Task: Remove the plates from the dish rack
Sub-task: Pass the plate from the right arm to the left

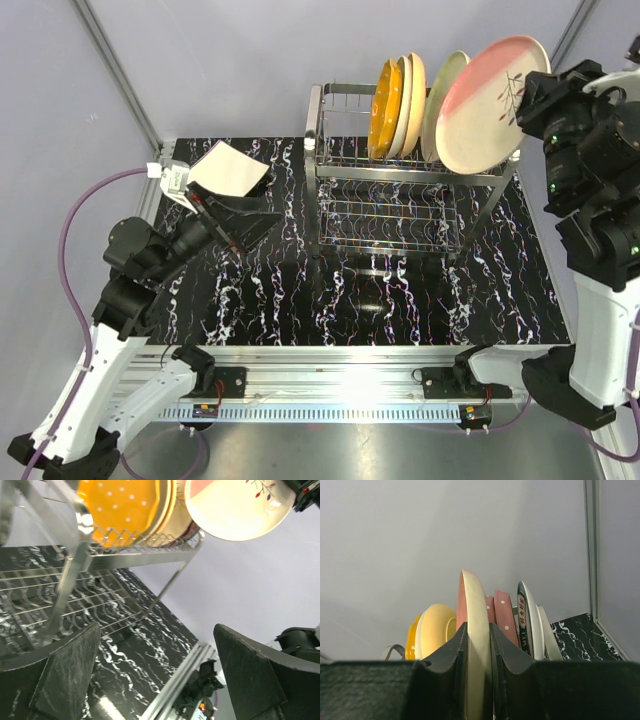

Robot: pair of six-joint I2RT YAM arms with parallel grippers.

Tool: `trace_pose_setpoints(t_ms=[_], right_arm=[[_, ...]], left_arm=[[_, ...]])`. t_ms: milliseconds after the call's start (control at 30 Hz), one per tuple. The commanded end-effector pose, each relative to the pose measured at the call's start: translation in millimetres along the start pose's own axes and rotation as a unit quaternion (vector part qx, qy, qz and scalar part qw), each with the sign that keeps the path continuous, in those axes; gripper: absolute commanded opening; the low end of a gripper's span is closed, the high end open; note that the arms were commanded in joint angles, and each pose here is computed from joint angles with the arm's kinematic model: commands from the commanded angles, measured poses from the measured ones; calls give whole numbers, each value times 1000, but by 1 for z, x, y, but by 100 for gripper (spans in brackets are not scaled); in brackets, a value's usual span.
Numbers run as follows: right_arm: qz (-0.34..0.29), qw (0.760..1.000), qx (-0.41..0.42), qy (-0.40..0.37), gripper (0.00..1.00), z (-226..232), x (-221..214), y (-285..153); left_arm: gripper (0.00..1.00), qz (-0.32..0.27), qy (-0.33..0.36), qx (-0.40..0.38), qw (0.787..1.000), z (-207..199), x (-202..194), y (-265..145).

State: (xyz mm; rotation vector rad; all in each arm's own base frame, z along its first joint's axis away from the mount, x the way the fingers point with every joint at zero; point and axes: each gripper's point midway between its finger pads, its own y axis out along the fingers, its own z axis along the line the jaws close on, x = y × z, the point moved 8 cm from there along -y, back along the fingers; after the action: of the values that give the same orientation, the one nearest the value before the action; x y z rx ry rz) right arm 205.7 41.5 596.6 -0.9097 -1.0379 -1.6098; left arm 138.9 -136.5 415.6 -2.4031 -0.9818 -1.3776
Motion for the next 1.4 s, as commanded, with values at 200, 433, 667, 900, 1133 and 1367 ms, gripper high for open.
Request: trace_pose_setpoints(t_ms=[200, 433, 667, 900, 1133, 1367], right_arm=[[-30, 989, 86, 119, 0, -1, 32, -44], [23, 983, 125, 135, 0, 0, 8, -53], [70, 968, 175, 165, 0, 8, -6, -63], [110, 953, 214, 184, 0, 16, -19, -65], [136, 937, 246, 206, 0, 23, -23, -69], [168, 916, 286, 227, 0, 30, -34, -69]], left_arm=[[98, 24, -35, -100, 994, -28, -12, 44], [98, 21, -49, -126, 991, -54, -32, 91], [99, 6, -102, -124, 987, -66, -44, 137], [99, -13, -122, -103, 987, -64, -41, 160], [98, -23, -158, -100, 982, -65, -39, 166], [76, -41, -183, -127, 974, -74, -28, 157]])
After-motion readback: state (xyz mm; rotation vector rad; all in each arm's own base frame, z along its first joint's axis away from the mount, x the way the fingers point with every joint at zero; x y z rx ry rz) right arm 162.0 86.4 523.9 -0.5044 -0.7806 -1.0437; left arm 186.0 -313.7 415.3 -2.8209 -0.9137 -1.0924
